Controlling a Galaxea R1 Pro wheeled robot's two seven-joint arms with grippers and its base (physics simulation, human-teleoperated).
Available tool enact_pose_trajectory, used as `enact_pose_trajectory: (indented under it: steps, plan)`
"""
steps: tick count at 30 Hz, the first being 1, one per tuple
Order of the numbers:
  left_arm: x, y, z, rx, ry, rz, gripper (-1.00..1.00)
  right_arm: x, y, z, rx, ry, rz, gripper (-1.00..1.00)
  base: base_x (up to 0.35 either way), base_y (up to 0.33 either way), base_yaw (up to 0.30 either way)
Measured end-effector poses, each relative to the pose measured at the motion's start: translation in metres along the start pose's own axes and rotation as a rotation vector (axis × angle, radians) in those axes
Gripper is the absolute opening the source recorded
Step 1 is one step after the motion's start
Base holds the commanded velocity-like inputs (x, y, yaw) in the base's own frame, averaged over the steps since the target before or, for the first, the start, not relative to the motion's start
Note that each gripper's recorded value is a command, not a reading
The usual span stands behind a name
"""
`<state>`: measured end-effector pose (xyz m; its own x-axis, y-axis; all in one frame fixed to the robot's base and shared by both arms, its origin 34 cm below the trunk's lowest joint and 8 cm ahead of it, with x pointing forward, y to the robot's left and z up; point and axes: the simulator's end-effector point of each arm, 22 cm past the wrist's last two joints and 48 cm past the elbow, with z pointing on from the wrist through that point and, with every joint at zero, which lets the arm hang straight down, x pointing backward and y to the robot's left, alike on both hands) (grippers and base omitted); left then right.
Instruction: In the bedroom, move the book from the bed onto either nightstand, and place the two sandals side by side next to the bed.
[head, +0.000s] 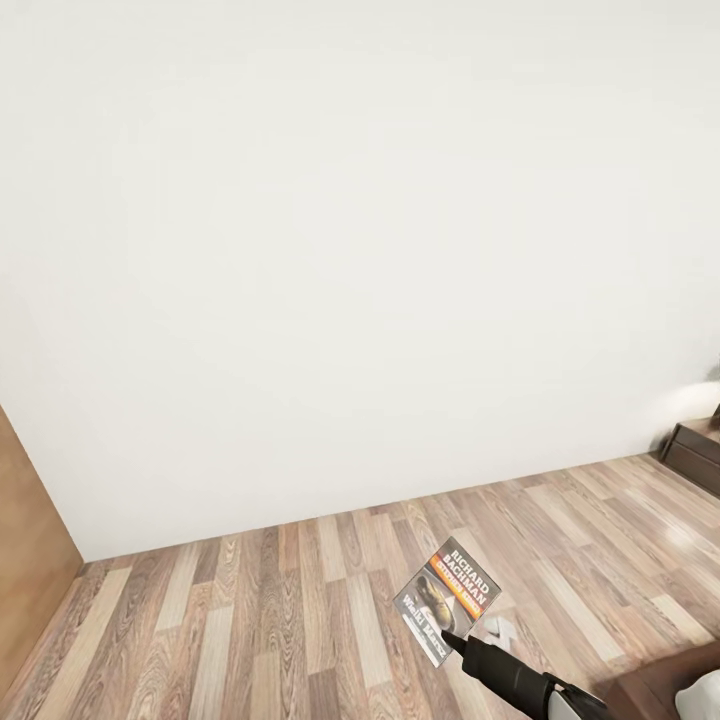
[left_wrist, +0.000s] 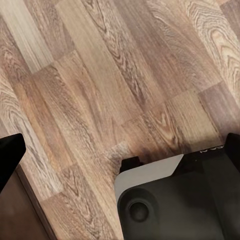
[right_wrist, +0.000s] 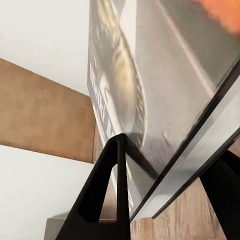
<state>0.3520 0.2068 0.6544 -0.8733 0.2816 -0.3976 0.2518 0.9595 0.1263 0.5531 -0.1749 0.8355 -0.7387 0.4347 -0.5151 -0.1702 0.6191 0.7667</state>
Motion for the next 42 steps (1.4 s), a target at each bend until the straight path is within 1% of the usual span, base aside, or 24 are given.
enact_pose_trajectory:
  steps: [19,25,30,31,32,33,34,35,42]
  plan:
    - [0.001,0.000,0.000,0.000,0.001,0.000,1.00,0.000,0.000,0.000,0.000,0.000,0.000,-1.00,0.000,0.000,0.000]
    - [0.010,0.003,0.000,-0.004,0.036,0.003,1.00,0.016,-0.003,-0.007,0.002,0.032,-0.017,-1.00,0.000,0.000,0.000]
    - [0.016,0.004,0.000,-0.004,0.063,0.007,1.00,0.034,-0.007,-0.013,0.010,0.058,-0.009,-1.00,0.000,0.000,0.000]
    - [0.016,0.004,-0.001,-0.005,0.063,0.007,1.00,0.055,-0.015,-0.023,0.026,0.065,0.030,-1.00,0.000,0.000,0.000]
    - [0.016,0.004,0.000,-0.004,0.064,0.007,1.00,0.093,-0.023,-0.035,0.047,0.130,0.042,-1.00,0.000,0.000,0.000]
    - [0.016,0.004,0.000,-0.004,0.065,0.007,1.00,0.090,-0.023,-0.035,0.047,0.124,0.041,-1.00,0.000,0.000,0.000]
    - [0.016,0.004,-0.001,-0.004,0.064,0.007,1.00,0.080,-0.022,-0.033,0.042,0.093,0.050,-1.00,0.000,0.000,0.000]
    - [0.017,0.004,0.000,-0.004,0.066,0.007,1.00,0.084,-0.022,-0.033,0.043,0.108,0.044,-1.00,0.000,0.000,0.000]
    - [0.016,0.004,0.000,-0.004,0.065,0.007,1.00,0.085,-0.022,-0.034,0.042,0.107,0.046,-1.00,0.000,0.000,-0.006]
